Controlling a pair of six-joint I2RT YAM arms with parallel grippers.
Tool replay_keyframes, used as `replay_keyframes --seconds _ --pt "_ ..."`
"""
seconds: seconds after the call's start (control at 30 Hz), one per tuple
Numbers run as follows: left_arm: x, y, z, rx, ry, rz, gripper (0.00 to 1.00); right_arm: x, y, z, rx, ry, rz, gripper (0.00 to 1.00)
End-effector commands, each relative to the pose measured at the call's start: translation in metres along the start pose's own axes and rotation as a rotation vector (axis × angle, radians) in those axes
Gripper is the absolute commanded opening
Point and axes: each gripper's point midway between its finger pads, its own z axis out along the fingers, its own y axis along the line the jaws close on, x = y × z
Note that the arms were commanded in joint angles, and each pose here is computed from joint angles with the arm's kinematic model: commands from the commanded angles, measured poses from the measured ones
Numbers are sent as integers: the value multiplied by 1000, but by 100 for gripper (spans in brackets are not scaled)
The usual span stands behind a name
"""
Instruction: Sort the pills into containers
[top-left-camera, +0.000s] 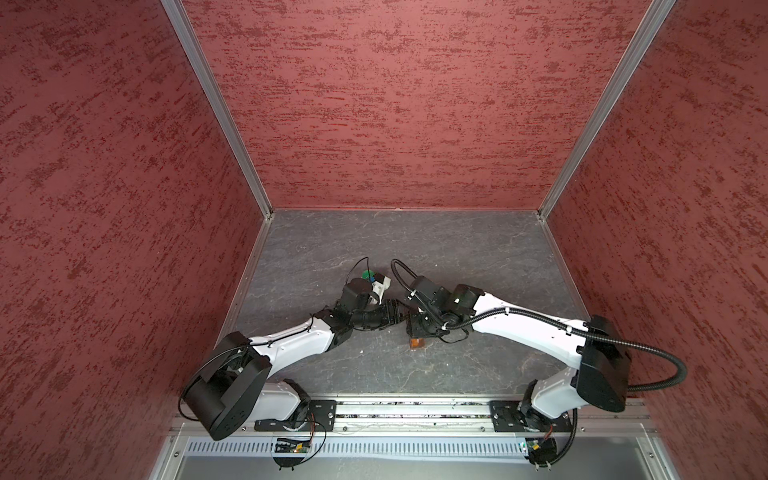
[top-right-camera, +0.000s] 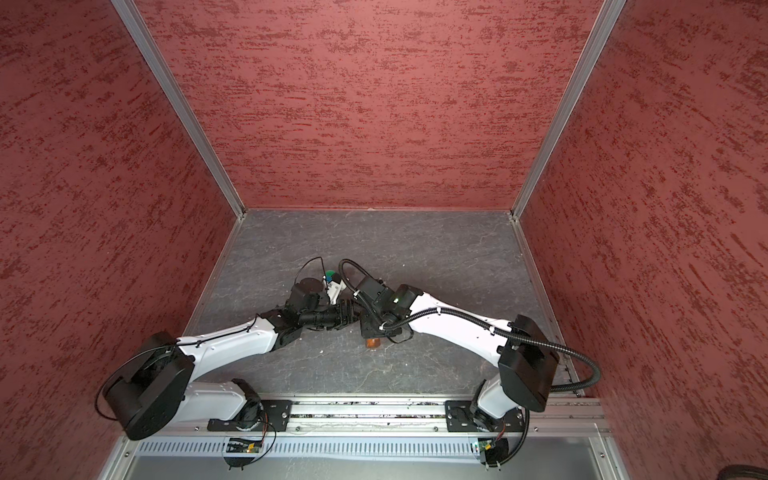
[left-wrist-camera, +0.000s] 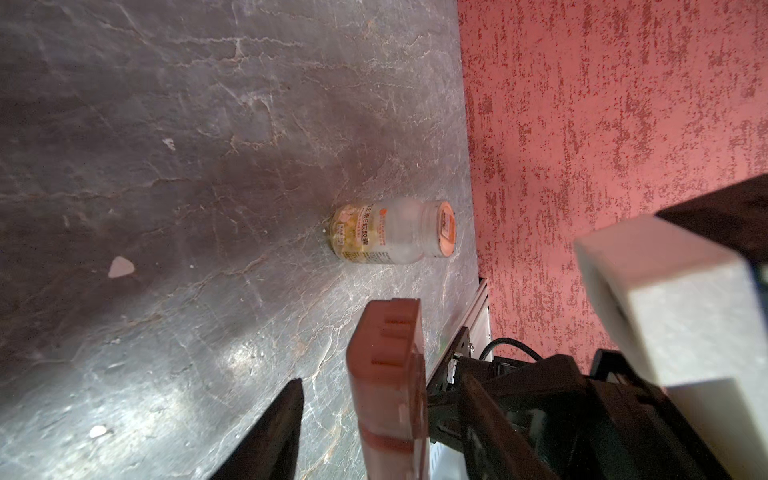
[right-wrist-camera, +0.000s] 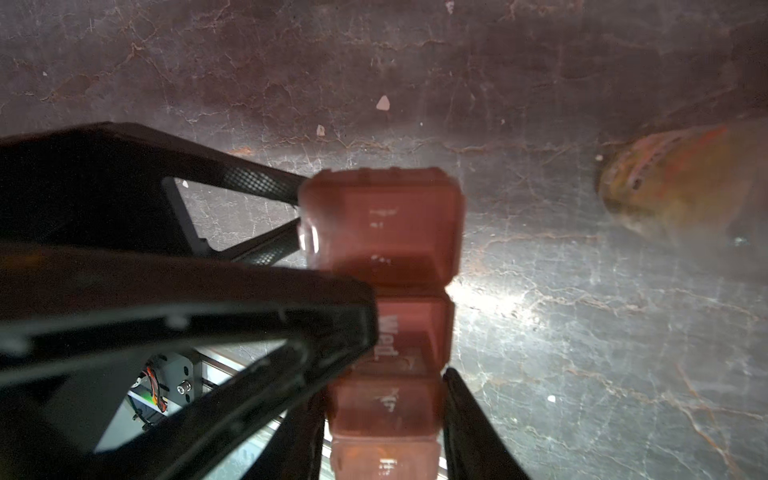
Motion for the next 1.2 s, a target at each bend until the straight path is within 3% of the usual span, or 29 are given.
replay_keyframes --seconds 0.0,0.73,1.17 --pt "-1 -13 5 42 15 29 58 -6 9 -8 -43 -28 -9 37" --pt "14 -5 12 41 80 22 18 -3 12 -3 -55 -6 -16 37" --pt "16 9 3 17 76 3 7 -3 -1 -4 18 -8 -18 44"
